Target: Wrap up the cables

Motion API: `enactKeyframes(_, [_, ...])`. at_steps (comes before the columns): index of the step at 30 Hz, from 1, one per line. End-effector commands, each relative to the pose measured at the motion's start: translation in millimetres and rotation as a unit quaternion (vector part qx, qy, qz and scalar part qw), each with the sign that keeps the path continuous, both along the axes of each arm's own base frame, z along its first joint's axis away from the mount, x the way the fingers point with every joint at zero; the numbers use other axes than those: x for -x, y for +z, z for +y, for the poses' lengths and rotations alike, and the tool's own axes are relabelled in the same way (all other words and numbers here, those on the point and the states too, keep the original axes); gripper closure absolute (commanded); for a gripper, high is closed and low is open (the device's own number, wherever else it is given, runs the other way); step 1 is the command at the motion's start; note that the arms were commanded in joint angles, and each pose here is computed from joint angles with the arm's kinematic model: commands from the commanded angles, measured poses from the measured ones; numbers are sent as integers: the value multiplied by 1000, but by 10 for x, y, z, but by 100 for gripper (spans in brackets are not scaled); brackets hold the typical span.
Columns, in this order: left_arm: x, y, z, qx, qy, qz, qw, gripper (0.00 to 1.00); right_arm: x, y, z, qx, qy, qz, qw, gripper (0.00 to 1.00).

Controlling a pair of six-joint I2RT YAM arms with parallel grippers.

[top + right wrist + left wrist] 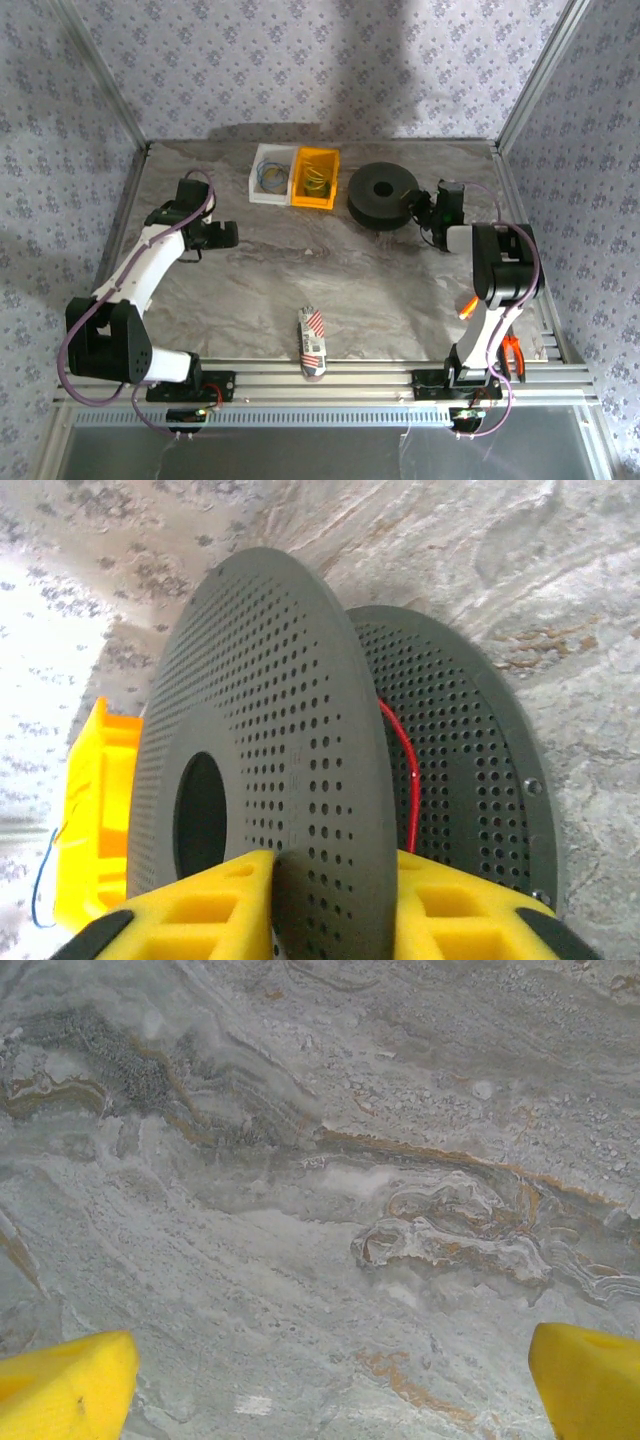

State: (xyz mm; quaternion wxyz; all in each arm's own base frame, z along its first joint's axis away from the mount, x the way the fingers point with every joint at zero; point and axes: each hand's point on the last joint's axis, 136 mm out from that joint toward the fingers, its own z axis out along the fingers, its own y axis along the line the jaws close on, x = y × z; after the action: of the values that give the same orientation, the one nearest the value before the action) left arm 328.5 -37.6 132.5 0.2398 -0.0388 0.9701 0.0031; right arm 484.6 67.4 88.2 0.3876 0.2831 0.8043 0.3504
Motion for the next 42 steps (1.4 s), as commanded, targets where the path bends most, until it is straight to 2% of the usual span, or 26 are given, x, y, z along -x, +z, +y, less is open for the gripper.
enactKeyframes(1, [81, 18, 1, -3, 2, 2, 1000, 0, 49, 171, -125, 20, -19, -4, 1000, 89])
enactKeyframes(3, [86, 15, 3, -3, 2, 2, 1000, 0, 128, 285, -124, 30, -12, -13, 999, 100])
enactKeyframes(9, [95, -10, 12, -6, 2, 5, 1000, 0, 552, 772, 11, 64, 41, -46, 996, 100])
enactKeyframes(13, [93, -20, 0, -2, 2, 6, 1000, 0, 978, 1069, 200, 72, 96, -62, 991, 100])
enactKeyframes(21, [98, -11, -36, -3, -2, 5, 1000, 0, 1698, 1317, 822, -4, 188, -91, 978, 100])
enactKeyframes(26, [112, -10, -91, -5, -11, 9, 1000, 0, 1848, 1198, 1295, -58, 239, -76, 966, 100])
enactKeyframes(33, [125, 25, -224, -6, -28, 12, 1000, 0, 1834, 859, 1808, -56, 308, -40, 949, 100])
enactKeyframes(37, [124, 32, -280, -9, -35, 11, 999, 0, 1866, 418, 1840, -17, 342, 13, 939, 100])
enactKeyframes(42, [143, 14, -295, -12, -38, 13, 999, 0, 1898, -83, 1625, 25, 342, 55, 938, 100])
